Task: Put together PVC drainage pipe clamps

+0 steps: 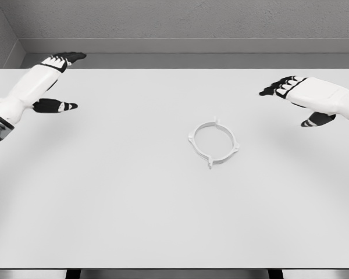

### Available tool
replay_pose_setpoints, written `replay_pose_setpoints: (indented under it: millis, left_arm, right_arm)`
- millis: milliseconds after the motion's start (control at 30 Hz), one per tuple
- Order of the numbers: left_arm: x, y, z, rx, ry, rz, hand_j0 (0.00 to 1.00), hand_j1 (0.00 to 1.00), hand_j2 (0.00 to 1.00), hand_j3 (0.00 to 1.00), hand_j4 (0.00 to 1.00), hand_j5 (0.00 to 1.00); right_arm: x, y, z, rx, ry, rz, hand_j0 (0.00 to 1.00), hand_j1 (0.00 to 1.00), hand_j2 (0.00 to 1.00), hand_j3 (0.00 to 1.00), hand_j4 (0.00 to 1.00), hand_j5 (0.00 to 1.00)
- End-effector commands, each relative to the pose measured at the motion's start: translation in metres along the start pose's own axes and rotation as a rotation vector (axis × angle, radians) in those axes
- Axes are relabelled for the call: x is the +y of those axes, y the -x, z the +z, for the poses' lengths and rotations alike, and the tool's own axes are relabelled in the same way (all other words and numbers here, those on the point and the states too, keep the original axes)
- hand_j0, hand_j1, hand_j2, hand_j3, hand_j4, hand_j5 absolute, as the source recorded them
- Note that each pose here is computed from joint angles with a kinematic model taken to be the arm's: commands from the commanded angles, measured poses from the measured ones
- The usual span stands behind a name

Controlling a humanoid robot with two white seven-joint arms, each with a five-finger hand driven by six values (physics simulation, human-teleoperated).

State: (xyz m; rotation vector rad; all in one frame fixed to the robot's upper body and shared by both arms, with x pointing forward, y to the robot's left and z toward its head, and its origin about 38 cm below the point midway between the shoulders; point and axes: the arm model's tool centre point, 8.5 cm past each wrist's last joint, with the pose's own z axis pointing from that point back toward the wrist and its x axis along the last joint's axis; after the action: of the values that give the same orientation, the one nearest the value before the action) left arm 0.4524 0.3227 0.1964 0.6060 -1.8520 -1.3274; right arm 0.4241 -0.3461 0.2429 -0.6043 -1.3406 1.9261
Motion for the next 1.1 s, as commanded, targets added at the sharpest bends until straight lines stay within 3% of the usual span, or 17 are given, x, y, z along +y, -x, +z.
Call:
replay_pose_setpoints:
  millis: [0, 67, 233, 400, 500, 800, 1067]
  left_arm:
    - [-0.048, -0.030, -0.035, -0.006, 0.095, -0.053, 1.00, 1.00, 1.00, 1.00, 1.00, 1.00]
    - [-0.061, -0.045, -0.067, 0.072, 0.164, -0.076, 1.00, 1.00, 1.00, 1.00, 1.00, 1.00]
    - [-0.066, -0.075, -0.124, 0.197, 0.225, -0.115, 1.00, 1.00, 1.00, 1.00, 1.00, 1.00]
    - [-0.084, -0.119, -0.170, 0.147, 0.246, -0.113, 1.00, 1.00, 1.00, 1.00, 1.00, 1.00]
    - [-0.091, -0.139, -0.181, 0.099, 0.266, -0.131, 1.00, 1.00, 1.00, 1.00, 1.00, 1.00]
    - [-0.116, -0.152, -0.183, 0.059, 0.337, -0.159, 1.00, 1.00, 1.00, 1.00, 1.00, 1.00]
    - [-0.134, -0.147, -0.178, 0.071, 0.386, -0.152, 1.00, 1.00, 1.00, 1.00, 1.00, 1.00]
  right_arm:
    - [0.003, 0.005, 0.001, 0.013, -0.002, -0.017, 1.00, 1.00, 1.00, 1.00, 1.00, 1.00]
    - [0.007, 0.006, -0.002, 0.011, -0.004, -0.031, 1.00, 1.00, 1.00, 1.00, 1.00, 1.00]
    - [0.010, 0.009, -0.002, 0.019, -0.010, -0.042, 1.00, 1.00, 1.00, 1.00, 1.00, 1.00]
    - [0.011, 0.010, -0.001, 0.021, -0.011, -0.042, 1.00, 1.00, 1.00, 1.00, 1.00, 1.00]
    - [0.001, 0.015, 0.006, 0.039, 0.017, -0.036, 1.00, 1.00, 1.00, 1.00, 1.00, 1.00]
    - [0.007, 0.011, 0.001, 0.025, 0.008, -0.042, 1.00, 1.00, 1.00, 1.00, 1.00, 1.00]
    - [0.005, 0.003, -0.007, 0.001, 0.030, -0.049, 1.00, 1.00, 1.00, 1.00, 1.00, 1.00]
